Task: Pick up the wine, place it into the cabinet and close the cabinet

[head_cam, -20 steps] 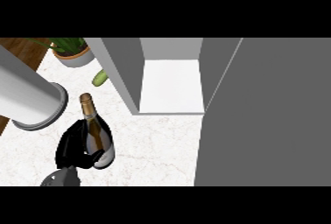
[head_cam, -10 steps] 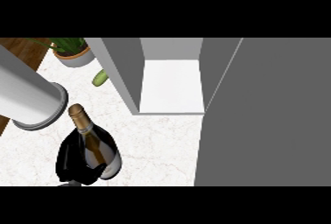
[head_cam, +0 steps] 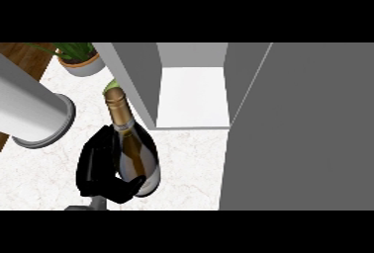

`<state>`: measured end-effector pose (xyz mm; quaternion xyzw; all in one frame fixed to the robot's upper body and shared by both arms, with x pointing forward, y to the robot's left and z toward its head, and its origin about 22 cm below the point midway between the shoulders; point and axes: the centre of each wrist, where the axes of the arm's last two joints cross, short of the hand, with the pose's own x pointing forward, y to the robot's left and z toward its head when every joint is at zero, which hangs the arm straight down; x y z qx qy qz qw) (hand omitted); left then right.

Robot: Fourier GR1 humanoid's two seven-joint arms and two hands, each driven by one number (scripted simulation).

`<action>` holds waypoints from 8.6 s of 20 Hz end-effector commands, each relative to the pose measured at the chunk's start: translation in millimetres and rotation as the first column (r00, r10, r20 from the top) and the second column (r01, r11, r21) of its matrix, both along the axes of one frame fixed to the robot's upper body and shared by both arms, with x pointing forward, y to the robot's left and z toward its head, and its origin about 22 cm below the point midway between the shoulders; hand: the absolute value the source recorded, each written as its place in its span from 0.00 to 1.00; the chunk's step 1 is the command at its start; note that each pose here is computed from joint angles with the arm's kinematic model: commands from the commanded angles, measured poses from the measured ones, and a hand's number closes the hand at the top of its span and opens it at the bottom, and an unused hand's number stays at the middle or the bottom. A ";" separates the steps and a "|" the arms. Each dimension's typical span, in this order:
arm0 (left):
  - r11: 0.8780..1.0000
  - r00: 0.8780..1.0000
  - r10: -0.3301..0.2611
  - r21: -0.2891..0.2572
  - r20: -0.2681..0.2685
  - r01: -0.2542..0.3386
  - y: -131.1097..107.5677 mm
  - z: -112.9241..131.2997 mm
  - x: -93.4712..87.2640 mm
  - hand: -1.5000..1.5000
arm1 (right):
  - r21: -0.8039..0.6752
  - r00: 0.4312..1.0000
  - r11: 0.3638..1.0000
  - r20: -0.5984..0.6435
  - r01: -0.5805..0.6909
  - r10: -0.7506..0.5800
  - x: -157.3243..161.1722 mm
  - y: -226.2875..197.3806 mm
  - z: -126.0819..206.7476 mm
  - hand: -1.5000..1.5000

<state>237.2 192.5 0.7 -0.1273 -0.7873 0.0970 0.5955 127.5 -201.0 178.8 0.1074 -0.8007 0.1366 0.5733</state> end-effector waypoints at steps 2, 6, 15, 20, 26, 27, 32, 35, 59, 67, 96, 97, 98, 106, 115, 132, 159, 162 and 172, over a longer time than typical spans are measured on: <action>1.000 1.000 -0.009 0.001 -0.021 0.009 -43.3 34.7 8.5 1.00 | 0.080 0.997 0.995 0.035 -0.065 0.063 -33.7 -2.7 25.7 0.00; 1.000 0.999 0.000 -0.016 -0.049 -0.001 -58.6 42.2 12.7 1.00 | 0.060 0.997 0.996 0.058 -0.060 0.056 -40.1 -15.5 33.6 0.00; 0.999 0.993 0.042 0.024 -0.113 -0.039 -94.6 68.9 63.2 1.00 | 0.043 0.997 0.996 0.032 -0.076 0.075 -39.3 -13.2 25.3 0.00; 0.994 0.983 0.091 0.083 -0.160 -0.078 -101.7 36.0 75.7 1.00 | 0.076 0.997 0.995 0.041 -0.063 0.060 -38.9 -5.7 30.3 0.00; 0.988 0.981 0.112 0.119 -0.157 -0.094 -98.8 3.3 76.5 1.00 | 0.065 0.997 0.996 0.049 -0.064 0.061 -32.4 -12.6 24.3 0.00; 0.989 0.978 0.098 0.129 -0.186 -0.075 -103.1 -2.6 70.5 1.00 | 0.064 0.996 0.995 0.043 -0.075 0.072 -34.7 -14.9 26.8 0.00; 0.986 0.975 0.124 0.131 -0.187 -0.101 -105.6 -21.1 71.5 1.00 | 0.066 0.996 0.995 0.058 -0.078 0.074 -38.2 -16.2 30.2 0.00; 0.987 0.973 0.143 0.101 -0.184 -0.126 -96.9 -25.3 88.5 1.00 | 0.074 0.997 0.995 0.033 -0.072 0.070 -41.3 -13.1 24.6 0.00; 0.985 0.953 0.174 0.051 -0.250 -0.166 -105.6 8.7 155.8 1.00 | 0.065 0.996 0.994 0.026 -0.091 0.089 -34.7 -20.6 19.0 0.00; 0.948 0.935 0.290 0.194 -0.202 -0.252 -104.6 29.8 180.0 1.00 | 0.101 0.996 0.991 0.043 -0.083 0.080 -26.5 -11.5 15.9 0.00; 0.812 0.893 0.439 0.469 -0.100 -0.347 -48.7 38.1 203.2 0.00 | 0.079 0.992 0.989 0.037 -0.121 0.119 -28.5 -10.2 4.0 0.00; 0.806 0.897 0.434 0.479 -0.078 -0.348 -59.1 44.9 205.3 0.00 | 0.084 0.992 0.989 0.034 -0.123 0.121 -26.4 -9.9 -0.4 0.00; 0.825 0.915 0.399 0.460 -0.064 -0.328 -38.3 38.6 203.9 0.00 | 0.079 0.992 0.990 0.049 -0.116 0.113 -30.1 -13.2 7.2 0.00; 0.912 0.967 0.256 0.334 -0.015 -0.236 -70.1 43.2 200.4 0.00 | 0.083 0.994 0.992 0.045 -0.098 0.095 -44.3 -15.6 12.5 0.00; 0.956 0.984 0.175 0.234 0.020 -0.175 -102.1 32.0 181.5 0.00 | 0.079 0.997 0.994 0.018 -0.071 0.070 -34.8 -9.8 15.8 0.00; 0.993 0.999 0.047 0.110 0.023 -0.049 -102.8 27.5 105.3 0.00 | 0.077 0.998 0.995 0.025 -0.060 0.058 -51.2 -15.6 14.8 0.00; 0.994 0.997 0.063 0.086 0.046 -0.067 -9.6 23.2 -71.8 0.00 | -0.087 0.861 0.858 -0.097 -0.506 0.499 -57.0 15.7 14.7 1.00; 0.991 0.997 0.066 0.117 0.043 -0.070 1.1 28.1 -86.1 0.00 | -0.089 0.861 0.857 -0.085 -0.508 0.502 -62.3 18.8 23.0 1.00; 0.992 0.994 0.084 0.085 0.065 -0.090 49.7 45.9 -96.0 0.00 | -0.045 0.808 0.811 -0.134 -0.584 0.574 -33.5 84.1 9.0 1.00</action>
